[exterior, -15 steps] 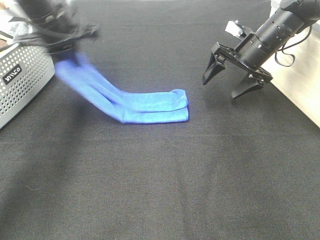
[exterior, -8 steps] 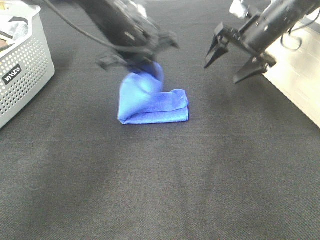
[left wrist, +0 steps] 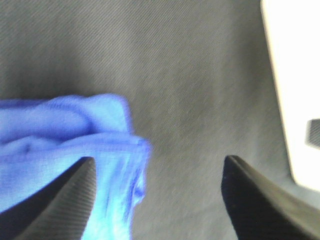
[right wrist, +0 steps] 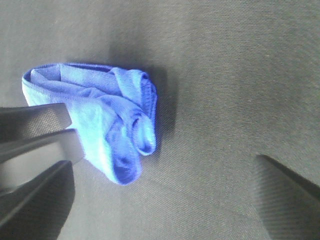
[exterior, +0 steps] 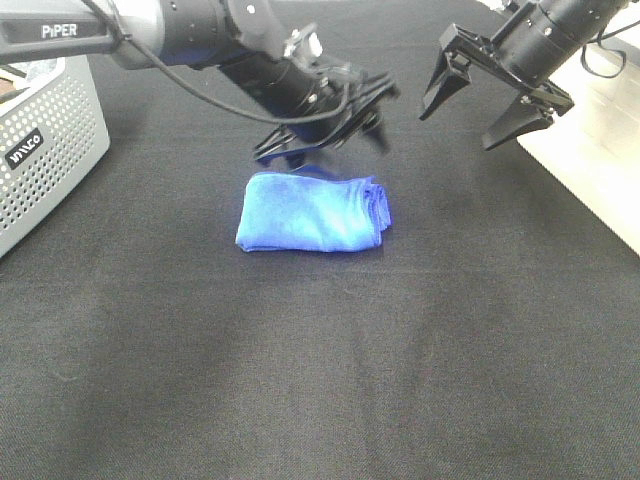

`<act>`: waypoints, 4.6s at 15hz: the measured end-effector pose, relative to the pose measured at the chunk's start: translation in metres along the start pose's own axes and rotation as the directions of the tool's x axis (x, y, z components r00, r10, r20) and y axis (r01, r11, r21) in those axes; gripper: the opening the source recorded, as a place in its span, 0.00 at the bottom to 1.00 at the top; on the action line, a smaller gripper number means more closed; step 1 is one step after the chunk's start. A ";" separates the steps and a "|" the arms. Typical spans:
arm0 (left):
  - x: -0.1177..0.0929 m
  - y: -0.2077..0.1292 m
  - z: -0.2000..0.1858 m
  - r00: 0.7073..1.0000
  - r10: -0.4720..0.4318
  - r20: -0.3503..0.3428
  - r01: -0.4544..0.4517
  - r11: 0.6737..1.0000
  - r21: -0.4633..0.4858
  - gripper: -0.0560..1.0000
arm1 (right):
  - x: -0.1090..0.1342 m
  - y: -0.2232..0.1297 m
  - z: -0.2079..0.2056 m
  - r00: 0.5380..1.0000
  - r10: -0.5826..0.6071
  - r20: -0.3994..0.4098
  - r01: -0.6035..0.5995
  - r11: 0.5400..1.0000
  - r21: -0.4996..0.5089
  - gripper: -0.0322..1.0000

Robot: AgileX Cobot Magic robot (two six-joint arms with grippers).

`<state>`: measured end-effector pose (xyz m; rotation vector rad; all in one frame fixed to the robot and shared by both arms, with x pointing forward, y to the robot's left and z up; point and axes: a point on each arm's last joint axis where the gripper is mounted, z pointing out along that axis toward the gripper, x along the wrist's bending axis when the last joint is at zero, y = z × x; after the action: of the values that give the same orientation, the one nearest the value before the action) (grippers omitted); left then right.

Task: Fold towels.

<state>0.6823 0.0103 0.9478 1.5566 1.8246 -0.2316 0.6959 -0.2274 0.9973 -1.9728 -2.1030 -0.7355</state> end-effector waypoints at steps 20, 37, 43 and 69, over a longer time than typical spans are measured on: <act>0.078 0.098 -0.122 0.973 0.147 -0.178 -0.169 0.979 -0.115 0.70 | 0.055 -0.019 0.129 0.948 -0.206 -0.243 0.224 0.974 0.046 0.89; 0.029 0.065 -0.266 0.855 0.380 -0.354 -0.395 0.918 0.031 0.70 | 0.066 -0.030 -0.073 0.981 -0.191 0.036 0.192 0.980 -0.042 0.89; 0.045 -0.036 -0.373 0.781 0.383 -0.493 -0.441 0.898 -0.002 0.70 | 0.078 -0.139 -0.142 0.977 -0.199 0.076 0.203 0.977 -0.061 0.89; 0.167 -0.298 -0.413 0.719 0.533 -0.446 -0.687 0.641 -0.341 0.70 | 0.023 -0.409 -0.165 0.877 -0.288 0.385 0.454 0.761 -0.464 0.89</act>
<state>0.2422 0.2964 1.0550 1.7892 1.2763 0.7917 0.2619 -0.2848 1.0535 -2.0213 -2.7687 -1.3190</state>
